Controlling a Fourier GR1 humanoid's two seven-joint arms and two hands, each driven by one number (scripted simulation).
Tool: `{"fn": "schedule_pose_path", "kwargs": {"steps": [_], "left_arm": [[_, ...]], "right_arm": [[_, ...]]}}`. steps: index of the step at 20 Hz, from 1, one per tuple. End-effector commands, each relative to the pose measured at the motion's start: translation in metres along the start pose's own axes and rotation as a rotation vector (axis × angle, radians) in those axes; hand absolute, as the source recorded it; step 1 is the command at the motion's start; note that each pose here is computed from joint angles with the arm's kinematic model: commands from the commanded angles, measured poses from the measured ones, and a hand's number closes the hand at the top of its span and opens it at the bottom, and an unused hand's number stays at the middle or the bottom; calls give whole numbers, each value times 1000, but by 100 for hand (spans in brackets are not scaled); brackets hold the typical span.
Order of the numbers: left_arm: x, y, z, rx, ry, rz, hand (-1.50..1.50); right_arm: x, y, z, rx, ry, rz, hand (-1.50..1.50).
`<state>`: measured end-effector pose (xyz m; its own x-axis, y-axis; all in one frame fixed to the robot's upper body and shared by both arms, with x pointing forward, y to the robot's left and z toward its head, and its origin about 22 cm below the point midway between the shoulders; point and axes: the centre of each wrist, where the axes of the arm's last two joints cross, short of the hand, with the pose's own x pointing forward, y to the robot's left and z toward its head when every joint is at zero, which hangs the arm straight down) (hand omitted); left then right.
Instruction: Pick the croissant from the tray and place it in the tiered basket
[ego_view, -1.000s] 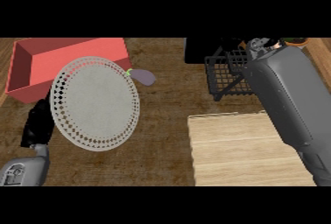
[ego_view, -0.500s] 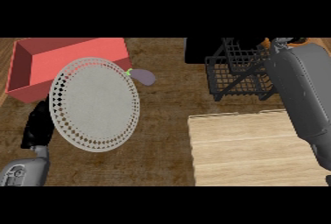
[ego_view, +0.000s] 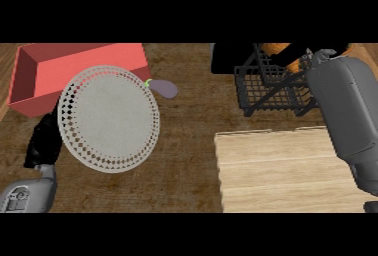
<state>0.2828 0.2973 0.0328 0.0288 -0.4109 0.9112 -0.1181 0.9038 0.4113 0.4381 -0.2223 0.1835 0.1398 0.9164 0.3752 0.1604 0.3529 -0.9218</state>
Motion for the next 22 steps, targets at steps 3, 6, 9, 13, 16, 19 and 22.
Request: {"fn": "schedule_pose_path", "kwargs": {"steps": [3, 6, 9, 13, 16, 19, 22], "left_arm": [[11, -11, 8, -21, -5, 12, 0], [8, 5, -2, 0, -1, 11, 0], [-8, -17, 6, 19, 12, -11, 0], [3, 6, 8, 3, 11, -4, 0], [7, 17, -7, 10, 29, -2, 0], [1, 6, 3, 27, 14, -7, 0], [2, 19, 10, 26, 19, -4, 0]], "right_arm": [[-33, 25, -2, 24, 76, -109, -150], [-40, 18, 3, -59, 47, -225, -150], [-45, 9, 9, -120, 14, -297, -150], [-50, -30, 7, -226, 22, -329, -150], [-36, -62, 12, -233, 68, -380, -150], [-65, -66, 29, -209, 144, -401, -150], [-123, -84, 37, -178, 221, -473, -150]]}}
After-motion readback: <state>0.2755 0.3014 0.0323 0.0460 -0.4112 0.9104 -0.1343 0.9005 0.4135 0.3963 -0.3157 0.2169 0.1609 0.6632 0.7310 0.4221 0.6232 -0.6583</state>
